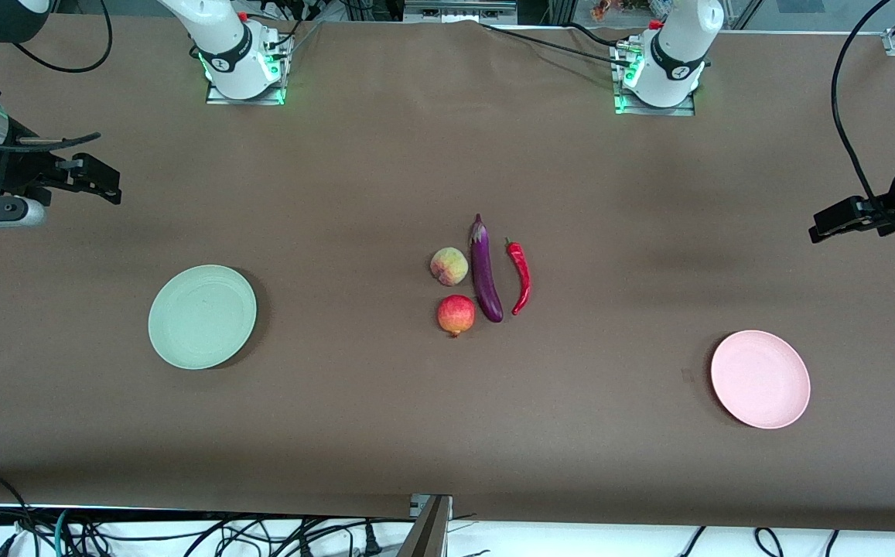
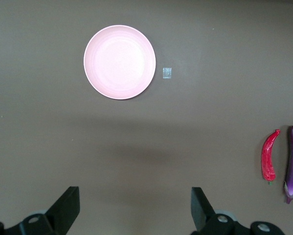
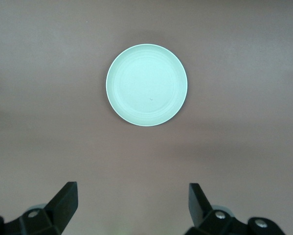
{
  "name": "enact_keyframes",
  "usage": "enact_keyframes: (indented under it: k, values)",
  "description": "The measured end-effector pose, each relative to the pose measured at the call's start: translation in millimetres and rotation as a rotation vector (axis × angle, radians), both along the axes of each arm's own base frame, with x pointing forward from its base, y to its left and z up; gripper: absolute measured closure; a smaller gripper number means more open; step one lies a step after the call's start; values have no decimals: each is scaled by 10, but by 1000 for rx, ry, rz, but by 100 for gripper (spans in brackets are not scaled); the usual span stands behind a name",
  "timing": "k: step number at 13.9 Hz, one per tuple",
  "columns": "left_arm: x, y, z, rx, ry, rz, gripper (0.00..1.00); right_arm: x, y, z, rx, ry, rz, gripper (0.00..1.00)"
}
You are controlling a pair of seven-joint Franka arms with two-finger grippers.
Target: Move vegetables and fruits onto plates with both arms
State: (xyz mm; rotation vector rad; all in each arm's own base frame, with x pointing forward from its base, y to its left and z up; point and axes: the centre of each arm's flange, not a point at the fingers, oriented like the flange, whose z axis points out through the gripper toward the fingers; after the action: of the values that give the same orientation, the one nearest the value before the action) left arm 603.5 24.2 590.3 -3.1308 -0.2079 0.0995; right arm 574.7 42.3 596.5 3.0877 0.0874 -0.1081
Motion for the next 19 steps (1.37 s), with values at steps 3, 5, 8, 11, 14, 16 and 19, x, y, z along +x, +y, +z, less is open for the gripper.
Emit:
enact_keyframes:
  k: [3,5,8,11,14,16,19]
  values:
    - [1,-17,0,0,0,-4,0,6,0,10,1,-6,0,0]
    - [1,-27,0,0,0,-5,0,7,0,12,1,-7,0,0]
    - [1,-24,0,0,0,-5,0,7,-1,13,1,-7,0,0]
    - [-41,-127,-50,-5,47,-22,0,8,-2,14,1,-8,0,0]
    - [10,-436,-298,-5,107,-73,0,8,-2,16,1,-8,0,0]
    - [110,-738,-707,-4,177,-114,0,9,-4,17,1,-9,-1,0]
    - [72,-1504,-1282,-2,291,-155,0,12,-22,19,1,-9,-4,0]
